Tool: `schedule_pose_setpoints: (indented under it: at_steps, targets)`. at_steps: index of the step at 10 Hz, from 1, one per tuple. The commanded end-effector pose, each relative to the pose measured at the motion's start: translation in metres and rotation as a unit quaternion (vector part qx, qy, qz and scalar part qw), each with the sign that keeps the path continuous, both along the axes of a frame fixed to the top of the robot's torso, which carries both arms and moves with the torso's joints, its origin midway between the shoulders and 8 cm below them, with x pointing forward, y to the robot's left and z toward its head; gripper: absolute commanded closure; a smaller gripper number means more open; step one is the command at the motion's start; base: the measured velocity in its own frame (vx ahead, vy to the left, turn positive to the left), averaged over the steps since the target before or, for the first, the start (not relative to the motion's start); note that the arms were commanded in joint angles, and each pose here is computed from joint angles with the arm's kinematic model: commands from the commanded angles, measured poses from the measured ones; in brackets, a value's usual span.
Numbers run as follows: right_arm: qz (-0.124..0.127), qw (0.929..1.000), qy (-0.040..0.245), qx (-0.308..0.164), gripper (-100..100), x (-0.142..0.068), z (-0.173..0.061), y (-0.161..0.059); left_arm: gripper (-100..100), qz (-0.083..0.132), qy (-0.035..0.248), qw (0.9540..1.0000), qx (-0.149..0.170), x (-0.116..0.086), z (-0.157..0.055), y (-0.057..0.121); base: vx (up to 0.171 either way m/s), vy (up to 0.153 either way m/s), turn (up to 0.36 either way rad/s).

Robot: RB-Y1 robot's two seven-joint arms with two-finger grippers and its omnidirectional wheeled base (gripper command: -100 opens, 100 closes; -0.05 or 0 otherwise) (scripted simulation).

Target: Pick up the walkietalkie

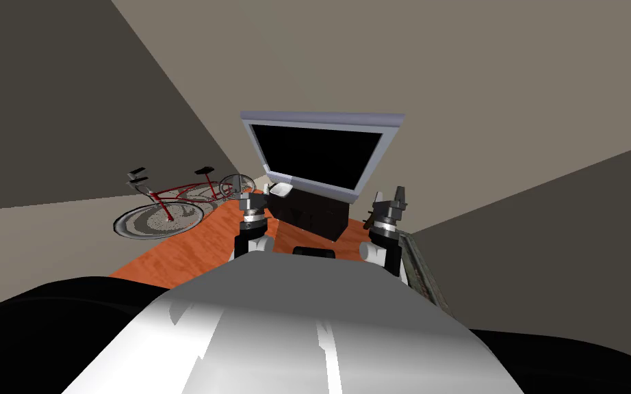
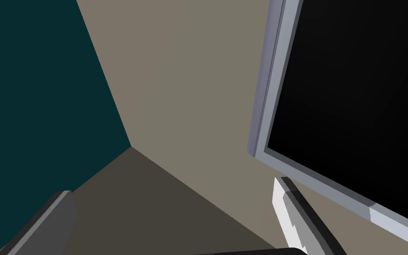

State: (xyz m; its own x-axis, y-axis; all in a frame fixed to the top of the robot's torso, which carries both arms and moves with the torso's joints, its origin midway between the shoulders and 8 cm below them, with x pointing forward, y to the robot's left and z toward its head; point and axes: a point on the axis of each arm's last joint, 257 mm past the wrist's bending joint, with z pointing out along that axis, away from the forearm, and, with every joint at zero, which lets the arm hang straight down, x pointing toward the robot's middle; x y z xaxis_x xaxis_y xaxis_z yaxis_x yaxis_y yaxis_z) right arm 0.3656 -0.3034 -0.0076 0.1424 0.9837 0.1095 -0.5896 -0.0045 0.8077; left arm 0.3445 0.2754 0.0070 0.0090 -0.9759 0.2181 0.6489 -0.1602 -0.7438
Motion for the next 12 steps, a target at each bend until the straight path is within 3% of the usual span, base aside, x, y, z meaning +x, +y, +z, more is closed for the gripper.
schedule_pose_setpoints:
  at_steps: [1, 4, 7, 10, 12]
  targets:
    - [0.009, 0.9996, 0.012, -0.024, -100, 0.005, -0.005, 0.006, 0, 0.0, 0.0, 1.0, 0.0, 0.0, 0.0, 0.0, 0.007, 0.012, -0.006]
    - [0.024, 0.995, 0.047, -0.084, -100, 0.021, -0.024, 0.021, 0, 0.0, 0.0, 1.0, 0.0, 0.0, 0.0, 0.0, 0.023, 0.032, -0.017]
    - [0.033, 0.9829, 0.096, -0.154, -100, 0.042, -0.058, 0.038, 0, 0.0, 0.0, 1.0, 0.0, 0.0, 0.0, 0.0, 0.037, 0.052, -0.032]
    - [0.037, 0.9604, 0.151, -0.231, -100, 0.062, -0.101, 0.054, 0, 0.0, 0.0, 1.0, 0.0, 0.0, 0.0, 0.0, 0.05, 0.079, -0.045]
    - [0.038, 0.9388, 0.187, -0.287, -100, 0.074, -0.133, 0.063, 0, 0.0, 0.0, 1.0, 0.0, 0.0, 0.0, 0.0, 0.048, 0.076, -0.047]
